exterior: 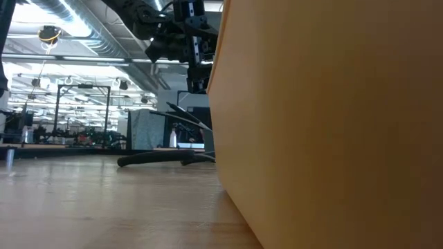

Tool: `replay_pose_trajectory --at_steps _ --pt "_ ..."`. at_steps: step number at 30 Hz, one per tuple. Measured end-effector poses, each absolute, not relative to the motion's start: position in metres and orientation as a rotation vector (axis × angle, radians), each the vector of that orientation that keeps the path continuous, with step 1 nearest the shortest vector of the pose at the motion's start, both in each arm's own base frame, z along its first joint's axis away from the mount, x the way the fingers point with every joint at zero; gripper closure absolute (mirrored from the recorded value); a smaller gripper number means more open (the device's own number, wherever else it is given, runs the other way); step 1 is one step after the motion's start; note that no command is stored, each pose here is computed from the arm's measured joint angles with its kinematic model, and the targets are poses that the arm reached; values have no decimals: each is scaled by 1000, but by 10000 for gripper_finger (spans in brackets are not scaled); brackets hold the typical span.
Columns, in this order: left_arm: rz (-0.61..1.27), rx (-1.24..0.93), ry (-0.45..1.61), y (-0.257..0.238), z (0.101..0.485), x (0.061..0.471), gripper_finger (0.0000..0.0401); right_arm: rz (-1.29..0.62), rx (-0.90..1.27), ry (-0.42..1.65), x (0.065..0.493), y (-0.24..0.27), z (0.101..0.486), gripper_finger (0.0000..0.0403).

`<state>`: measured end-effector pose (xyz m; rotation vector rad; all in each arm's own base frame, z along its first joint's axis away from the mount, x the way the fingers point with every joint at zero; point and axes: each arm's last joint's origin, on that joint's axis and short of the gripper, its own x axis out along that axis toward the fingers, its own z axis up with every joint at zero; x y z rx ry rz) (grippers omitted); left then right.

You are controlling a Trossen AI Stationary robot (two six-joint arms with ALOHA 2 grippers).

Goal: Pick & Place Kitchen Items
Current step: Adjust the green bin

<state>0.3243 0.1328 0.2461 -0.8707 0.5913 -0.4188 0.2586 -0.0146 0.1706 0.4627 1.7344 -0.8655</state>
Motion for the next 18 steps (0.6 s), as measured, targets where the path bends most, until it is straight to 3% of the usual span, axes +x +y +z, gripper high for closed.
replay_pose_trajectory --at_steps 4,18 --pt "-415 -864 590 133 246 324 148 -938 504 1756 255 -6 172 403" --pt "-403 -859 588 133 246 325 148 -894 626 1778 255 31 171 403"
